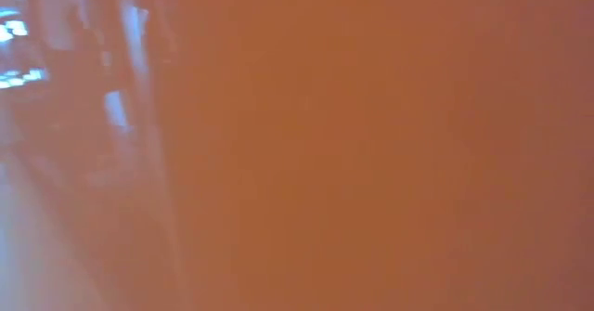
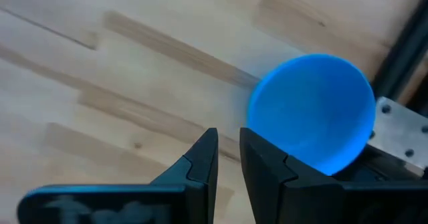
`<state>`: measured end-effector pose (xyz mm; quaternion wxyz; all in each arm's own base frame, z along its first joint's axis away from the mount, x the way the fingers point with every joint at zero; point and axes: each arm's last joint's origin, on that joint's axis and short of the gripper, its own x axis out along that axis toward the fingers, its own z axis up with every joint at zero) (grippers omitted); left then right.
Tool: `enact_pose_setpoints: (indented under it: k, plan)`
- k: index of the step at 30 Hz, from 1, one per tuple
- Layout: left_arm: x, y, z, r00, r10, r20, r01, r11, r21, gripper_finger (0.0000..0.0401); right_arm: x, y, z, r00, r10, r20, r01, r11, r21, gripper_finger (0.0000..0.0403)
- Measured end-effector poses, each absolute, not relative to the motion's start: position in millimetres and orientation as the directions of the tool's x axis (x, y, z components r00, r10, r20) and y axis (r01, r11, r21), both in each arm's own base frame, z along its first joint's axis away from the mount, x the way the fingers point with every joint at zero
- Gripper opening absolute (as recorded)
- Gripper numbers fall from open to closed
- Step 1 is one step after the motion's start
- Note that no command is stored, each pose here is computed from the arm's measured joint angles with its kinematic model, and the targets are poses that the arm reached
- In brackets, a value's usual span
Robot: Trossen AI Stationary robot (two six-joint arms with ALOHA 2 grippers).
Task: Pick & Place Mini bowls
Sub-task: Stack the blue bowl on top of the blue bowl on the shelf
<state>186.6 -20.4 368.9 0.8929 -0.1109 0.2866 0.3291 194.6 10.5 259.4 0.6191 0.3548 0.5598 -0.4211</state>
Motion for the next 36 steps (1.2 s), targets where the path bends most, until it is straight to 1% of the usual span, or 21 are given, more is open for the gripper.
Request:
enact_pose_setpoints:
  k: [4,8,16,21,26,31,36]
  plan:
    - [188,-21,370,0.635,0.518,-0.573,-0.641,0.768,-0.016,0.0083,189,10,245,-0.035,-0.121,-0.992,0.921,0.381,-0.079,0.0059]
    - [189,-21,371,0.645,0.513,-0.567,-0.635,0.772,-0.024,0.0083,186,10,234,-0.059,-0.122,-0.991,0.925,0.366,-0.100,0.0060]
    - [191,-22,372,0.661,0.490,-0.568,-0.621,0.782,-0.048,0.0083,175,9,212,-0.135,-0.124,-0.983,0.923,0.345,-0.170,0.0099]
    - [191,-22,373,0.665,0.489,-0.564,-0.621,0.782,-0.055,0.0083,177,9,201,-0.098,-0.122,-0.988,0.918,0.372,-0.137,0.0117]
    - [192,-22,373,0.671,0.488,-0.558,-0.620,0.782,-0.063,0.0083,175,9,196,-0.101,-0.130,-0.986,0.914,0.379,-0.143,0.0127]
    - [192,-22,373,0.672,0.487,-0.558,-0.620,0.782,-0.063,0.0083,179,9,194,-0.056,-0.135,-0.989,0.910,0.400,-0.107,0.0129]
    - [192,-22,373,0.672,0.487,-0.558,-0.620,0.782,-0.064,0.0083,178,9,186,-0.040,-0.134,-0.990,0.922,0.376,-0.089,0.0128]
